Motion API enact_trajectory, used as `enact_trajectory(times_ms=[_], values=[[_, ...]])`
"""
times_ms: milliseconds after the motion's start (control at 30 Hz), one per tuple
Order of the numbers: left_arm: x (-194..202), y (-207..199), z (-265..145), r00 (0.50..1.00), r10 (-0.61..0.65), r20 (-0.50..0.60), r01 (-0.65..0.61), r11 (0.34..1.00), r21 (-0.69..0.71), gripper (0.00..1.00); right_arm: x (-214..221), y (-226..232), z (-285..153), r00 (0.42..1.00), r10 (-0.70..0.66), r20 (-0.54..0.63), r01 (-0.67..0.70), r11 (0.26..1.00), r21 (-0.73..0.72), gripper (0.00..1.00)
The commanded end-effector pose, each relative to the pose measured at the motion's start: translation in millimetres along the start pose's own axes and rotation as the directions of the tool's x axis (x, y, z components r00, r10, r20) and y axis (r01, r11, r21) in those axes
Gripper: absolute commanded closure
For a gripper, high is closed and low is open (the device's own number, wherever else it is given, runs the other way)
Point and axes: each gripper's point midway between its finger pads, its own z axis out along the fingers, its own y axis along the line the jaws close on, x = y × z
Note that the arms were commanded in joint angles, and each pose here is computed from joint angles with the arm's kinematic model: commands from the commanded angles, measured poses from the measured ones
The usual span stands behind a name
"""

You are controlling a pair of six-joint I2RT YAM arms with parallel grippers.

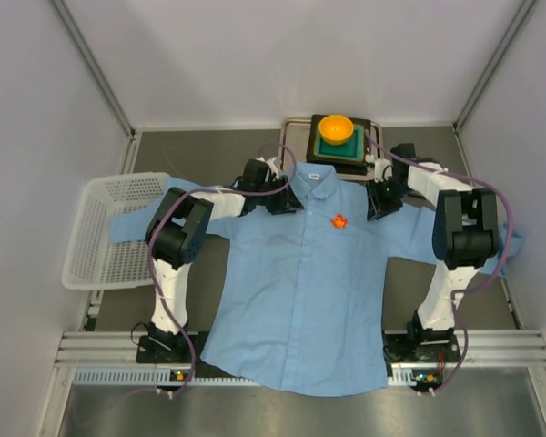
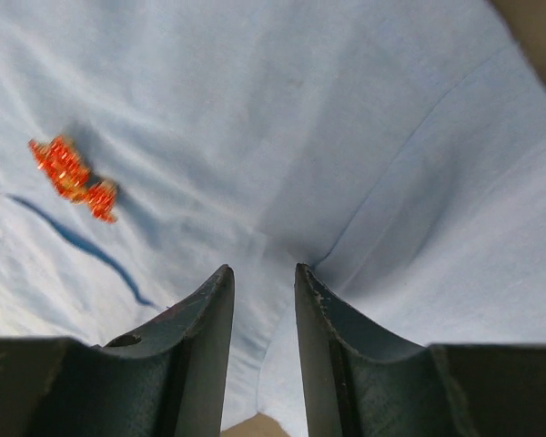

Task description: Pin the brooch onto the clothing

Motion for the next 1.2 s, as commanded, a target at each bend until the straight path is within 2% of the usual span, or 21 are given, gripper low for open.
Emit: enact_trajectory(times_ms=[0, 67, 167, 300, 433, 600, 633, 700, 767, 800, 933, 1000, 1033, 1167], values=[[-14.1, 46.2, -32.0, 0.998, -0.030, 0.048, 0.037, 0.985, -0.166, 0.58, -19.4, -18.3, 7.0, 0.999, -0.050, -0.003, 0.050, 0.997, 0.056, 0.67], [-11.6, 69.0, -41.9, 0.996, -0.066, 0.065, 0.079, 0.974, -0.212, 0.59, -30.9, -23.6, 12.1, 0.998, -0.056, 0.004, 0.056, 0.996, 0.062, 0.67], [-5.2, 81.7, -49.0, 0.993, -0.101, 0.068, 0.113, 0.969, -0.220, 0.60, -44.9, -29.8, 18.9, 0.997, -0.082, 0.010, 0.080, 0.994, 0.078, 0.67], [-14.3, 72.7, -52.7, 0.993, -0.067, 0.100, 0.085, 0.978, -0.189, 0.59, -53.6, -40.8, 26.6, 0.993, -0.115, -0.009, 0.115, 0.987, 0.112, 0.67], [-37.2, 63.9, -70.0, 0.988, -0.050, 0.144, 0.069, 0.989, -0.128, 0.52, -64.8, -44.7, 25.4, 0.990, -0.143, 0.004, 0.141, 0.982, 0.124, 0.65], [-65.0, 59.5, -101.3, 0.975, 0.160, 0.153, -0.134, 0.977, -0.168, 0.43, -92.0, -21.5, -11.0, 0.977, -0.178, 0.117, 0.170, 0.982, 0.081, 0.59], [-79.3, 53.1, -113.2, 0.964, 0.201, 0.176, -0.171, 0.971, -0.167, 0.41, -92.1, -15.5, -17.3, 0.976, -0.179, 0.123, 0.172, 0.983, 0.063, 0.50], [-80.4, 58.4, -126.1, 0.952, 0.279, 0.124, -0.249, 0.945, -0.213, 0.35, -97.0, -4.9, -38.5, 0.968, -0.195, 0.160, 0.188, 0.981, 0.056, 0.46], [-97.7, 59.2, -141.5, 0.925, 0.364, 0.109, -0.327, 0.909, -0.258, 0.32, -91.6, 2.8, -48.1, 0.968, -0.193, 0.160, 0.189, 0.981, 0.039, 0.42], [-93.0, 63.3, -147.7, 0.931, 0.357, 0.072, -0.327, 0.906, -0.269, 0.29, -86.6, 5.8, -49.4, 0.971, -0.186, 0.152, 0.183, 0.983, 0.031, 0.42], [-114.8, 67.5, -177.9, 0.901, 0.425, 0.087, -0.382, 0.872, -0.306, 0.24, -66.6, 8.5, -55.6, 0.979, -0.171, 0.109, 0.169, 0.985, 0.031, 0.41], [-120.8, 73.3, -181.8, 0.884, 0.457, 0.097, -0.400, 0.847, -0.349, 0.25, -53.5, 9.4, -49.1, 0.984, -0.158, 0.076, 0.157, 0.987, 0.018, 0.41], [-120.5, 75.7, -179.8, 0.882, 0.463, 0.089, -0.408, 0.844, -0.348, 0.28, -49.1, 8.5, -45.6, 0.986, -0.154, 0.060, 0.153, 0.988, 0.018, 0.41], [-108.1, 68.9, -156.2, 0.916, 0.394, 0.073, -0.371, 0.903, -0.218, 0.40, -37.1, -1.3, -26.4, 0.991, -0.133, -0.005, 0.133, 0.990, 0.039, 0.46]])
